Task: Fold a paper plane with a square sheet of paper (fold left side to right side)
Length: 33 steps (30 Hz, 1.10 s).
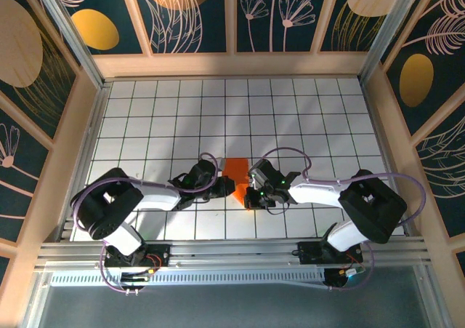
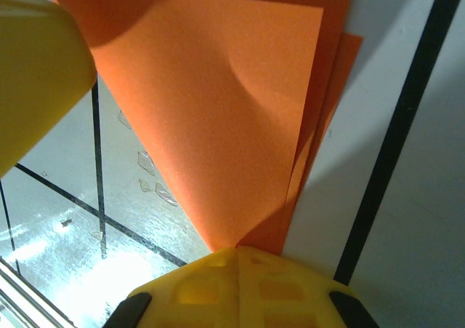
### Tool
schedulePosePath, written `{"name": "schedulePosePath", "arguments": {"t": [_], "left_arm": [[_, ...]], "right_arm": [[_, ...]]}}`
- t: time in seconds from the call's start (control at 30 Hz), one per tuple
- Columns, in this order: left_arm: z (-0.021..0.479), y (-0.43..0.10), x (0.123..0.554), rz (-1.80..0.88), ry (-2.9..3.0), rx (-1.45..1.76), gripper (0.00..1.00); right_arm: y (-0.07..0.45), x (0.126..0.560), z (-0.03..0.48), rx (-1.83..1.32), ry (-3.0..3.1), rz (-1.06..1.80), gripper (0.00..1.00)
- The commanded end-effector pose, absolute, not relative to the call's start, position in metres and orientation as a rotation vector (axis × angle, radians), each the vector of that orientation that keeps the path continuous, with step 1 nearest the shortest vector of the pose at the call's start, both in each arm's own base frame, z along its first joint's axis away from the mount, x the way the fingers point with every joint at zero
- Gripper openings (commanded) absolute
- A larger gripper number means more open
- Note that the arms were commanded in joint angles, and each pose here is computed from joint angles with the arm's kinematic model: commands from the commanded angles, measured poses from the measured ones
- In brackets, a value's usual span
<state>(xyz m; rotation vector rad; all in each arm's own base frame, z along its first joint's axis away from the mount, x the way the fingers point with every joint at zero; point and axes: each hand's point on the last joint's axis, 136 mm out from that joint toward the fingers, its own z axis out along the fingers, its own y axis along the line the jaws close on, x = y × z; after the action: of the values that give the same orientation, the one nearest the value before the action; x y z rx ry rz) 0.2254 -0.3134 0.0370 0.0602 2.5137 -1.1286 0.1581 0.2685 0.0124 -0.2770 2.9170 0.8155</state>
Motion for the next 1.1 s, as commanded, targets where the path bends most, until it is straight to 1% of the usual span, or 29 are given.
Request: {"name": "schedulePosePath", "arguments": {"t": [0.0, 0.3, 0.5, 0.8, 0.93, 1.07], "left_arm": [[0.034, -0.318, 0.229, -1.129, 2.515, 0.051, 0.0], [0.007, -0.306, 0.228, -1.015, 2.592, 0.001, 0.0], [-0.006, -0.296, 0.228, -0.922, 2.649, -0.05, 0.0], [-0.013, -0.289, 0.226, -0.865, 2.685, -0.07, 0.0], [-0.012, -0.29, 0.226, -0.87, 2.683, -0.064, 0.0], [-0.011, -0.291, 0.226, -0.877, 2.68, -0.057, 0.0]], "right_arm": [[0.219, 0.14, -0.032, -0.234, 3.058, 0.477, 0.0], [0.221, 0.141, -0.029, -0.237, 3.051, 0.496, 0.0], [0.235, 0.15, -0.015, -0.241, 3.007, 0.562, 0.0], [0.271, 0.167, 0.041, -0.268, 2.869, 0.809, 0.0], [0.284, 0.165, 0.052, -0.271, 2.843, 0.928, 0.0], [0.293, 0.166, 0.049, -0.244, 2.827, 0.996, 0.0]]}}
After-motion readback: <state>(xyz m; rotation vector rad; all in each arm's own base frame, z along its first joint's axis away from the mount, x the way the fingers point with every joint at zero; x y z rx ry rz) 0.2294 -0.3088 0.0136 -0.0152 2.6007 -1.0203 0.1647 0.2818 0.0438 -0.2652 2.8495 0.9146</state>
